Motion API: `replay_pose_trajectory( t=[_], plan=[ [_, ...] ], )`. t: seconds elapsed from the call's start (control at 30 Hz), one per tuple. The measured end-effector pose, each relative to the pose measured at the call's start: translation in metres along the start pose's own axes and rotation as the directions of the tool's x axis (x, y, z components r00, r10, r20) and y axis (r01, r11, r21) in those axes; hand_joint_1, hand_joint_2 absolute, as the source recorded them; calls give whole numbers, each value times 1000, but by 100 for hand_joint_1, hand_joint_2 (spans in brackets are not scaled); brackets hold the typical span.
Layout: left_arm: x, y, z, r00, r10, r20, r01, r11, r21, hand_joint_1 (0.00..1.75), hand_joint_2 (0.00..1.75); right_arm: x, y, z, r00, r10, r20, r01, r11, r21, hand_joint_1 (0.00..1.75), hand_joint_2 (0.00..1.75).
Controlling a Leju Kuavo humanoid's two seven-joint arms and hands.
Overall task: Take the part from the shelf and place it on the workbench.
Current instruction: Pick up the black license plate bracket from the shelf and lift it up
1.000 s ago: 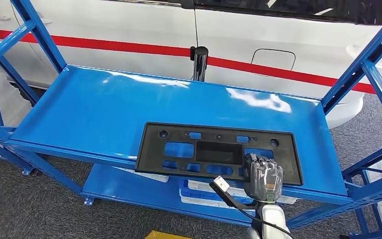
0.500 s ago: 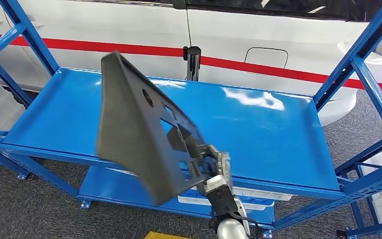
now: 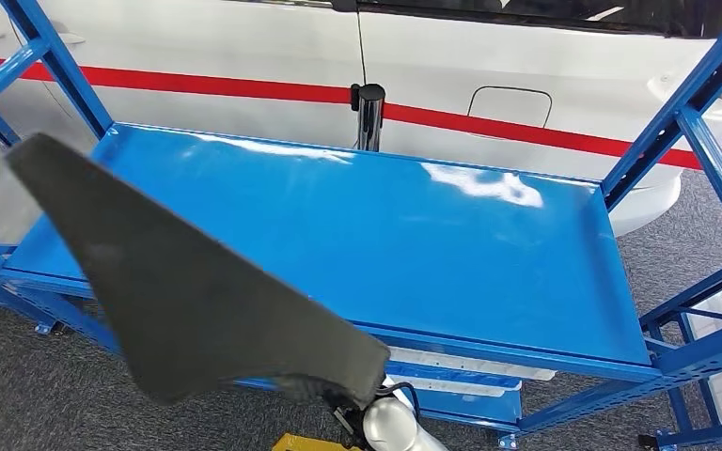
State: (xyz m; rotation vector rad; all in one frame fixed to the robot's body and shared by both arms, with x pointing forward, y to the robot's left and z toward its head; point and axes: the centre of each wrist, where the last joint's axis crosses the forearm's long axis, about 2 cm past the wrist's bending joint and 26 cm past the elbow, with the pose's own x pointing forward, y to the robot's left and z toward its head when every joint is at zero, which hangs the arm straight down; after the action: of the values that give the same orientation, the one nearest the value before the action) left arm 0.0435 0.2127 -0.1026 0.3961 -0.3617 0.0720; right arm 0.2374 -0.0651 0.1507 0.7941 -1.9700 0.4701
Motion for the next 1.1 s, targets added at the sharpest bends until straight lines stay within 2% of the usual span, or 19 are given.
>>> replay_pose_trajectory(
  t=[0.17, 0.57, 0.67, 0.8, 0.93, 1.1],
  plan=[
    [-1, -1, 1, 999, -7, 31, 8, 999, -35, 0, 175, 4, -15, 30, 999, 33, -7, -33, 996, -80, 175, 175],
    [-1, -1, 1, 999, -8, 38, 10, 999, -42, 0, 175, 9, -21, 40, 999, 50, -3, -50, 993, -104, 175, 175],
    [0, -1, 0, 993, -27, 114, 38, 994, -99, 0, 175, 10, -23, 46, 995, 97, -2, -96, 982, -166, 175, 175],
    [1, 13, -10, 959, -77, 274, 138, 968, -208, 0, 175, 21, -25, 84, 976, 217, -10, -209, 924, -320, 175, 175],
    [2, 25, -17, 947, -116, 300, 181, 963, -200, 0, 175, 40, -23, 110, 945, 324, -48, -316, 862, -395, 175, 175],
    [3, 29, -20, 938, -153, 312, 223, 953, -205, 0, 175, 56, -25, 111, 937, 348, -37, -332, 851, -407, 175, 175]
  ],
)
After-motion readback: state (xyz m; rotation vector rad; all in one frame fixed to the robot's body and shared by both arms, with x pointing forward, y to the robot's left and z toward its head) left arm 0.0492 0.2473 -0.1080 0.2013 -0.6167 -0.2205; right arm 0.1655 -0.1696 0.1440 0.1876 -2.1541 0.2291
